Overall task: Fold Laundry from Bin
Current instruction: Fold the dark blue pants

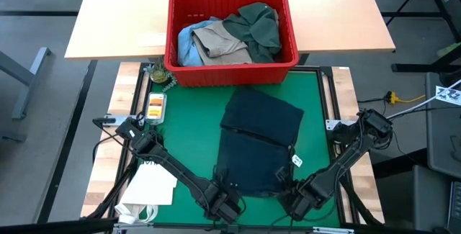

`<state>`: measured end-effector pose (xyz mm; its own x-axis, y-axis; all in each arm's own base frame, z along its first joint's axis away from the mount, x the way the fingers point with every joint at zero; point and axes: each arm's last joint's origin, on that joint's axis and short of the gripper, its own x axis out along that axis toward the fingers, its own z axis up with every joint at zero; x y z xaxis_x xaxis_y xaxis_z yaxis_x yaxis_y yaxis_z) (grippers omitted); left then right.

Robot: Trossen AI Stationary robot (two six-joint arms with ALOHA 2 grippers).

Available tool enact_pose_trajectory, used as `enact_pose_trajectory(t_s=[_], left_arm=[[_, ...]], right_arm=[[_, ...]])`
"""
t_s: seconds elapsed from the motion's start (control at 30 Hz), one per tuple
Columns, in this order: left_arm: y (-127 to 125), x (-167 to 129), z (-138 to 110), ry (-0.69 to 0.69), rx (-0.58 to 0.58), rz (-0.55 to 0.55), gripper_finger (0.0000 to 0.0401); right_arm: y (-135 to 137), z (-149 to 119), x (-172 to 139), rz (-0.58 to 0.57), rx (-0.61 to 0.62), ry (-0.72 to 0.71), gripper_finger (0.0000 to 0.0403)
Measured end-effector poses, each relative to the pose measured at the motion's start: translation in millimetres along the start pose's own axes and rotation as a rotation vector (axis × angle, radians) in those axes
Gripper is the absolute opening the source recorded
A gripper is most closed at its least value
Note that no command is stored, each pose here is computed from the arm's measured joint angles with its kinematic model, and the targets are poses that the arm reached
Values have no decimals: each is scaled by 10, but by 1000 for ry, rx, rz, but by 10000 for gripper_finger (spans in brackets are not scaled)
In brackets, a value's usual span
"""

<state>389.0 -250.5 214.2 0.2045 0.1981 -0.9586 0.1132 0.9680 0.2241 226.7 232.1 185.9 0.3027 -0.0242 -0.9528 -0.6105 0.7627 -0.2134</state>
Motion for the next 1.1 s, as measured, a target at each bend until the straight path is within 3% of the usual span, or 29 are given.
enact_pose_trajectory(t_s=[0.23,0.6,0.83,1.1], left_arm=[[-60,38,28,-27,-3,-17,263],[-201,441,37,39,26,11,263],[-171,448,48,4,45,94,263],[-181,585,37,-4,47,90,263]], right_arm=[[-8,6,-9,7,4,2,69],[-6,5,-18,8,4,1,71],[-7,0,-20,7,1,6,71],[-7,-1,-25,8,-1,5,71]])
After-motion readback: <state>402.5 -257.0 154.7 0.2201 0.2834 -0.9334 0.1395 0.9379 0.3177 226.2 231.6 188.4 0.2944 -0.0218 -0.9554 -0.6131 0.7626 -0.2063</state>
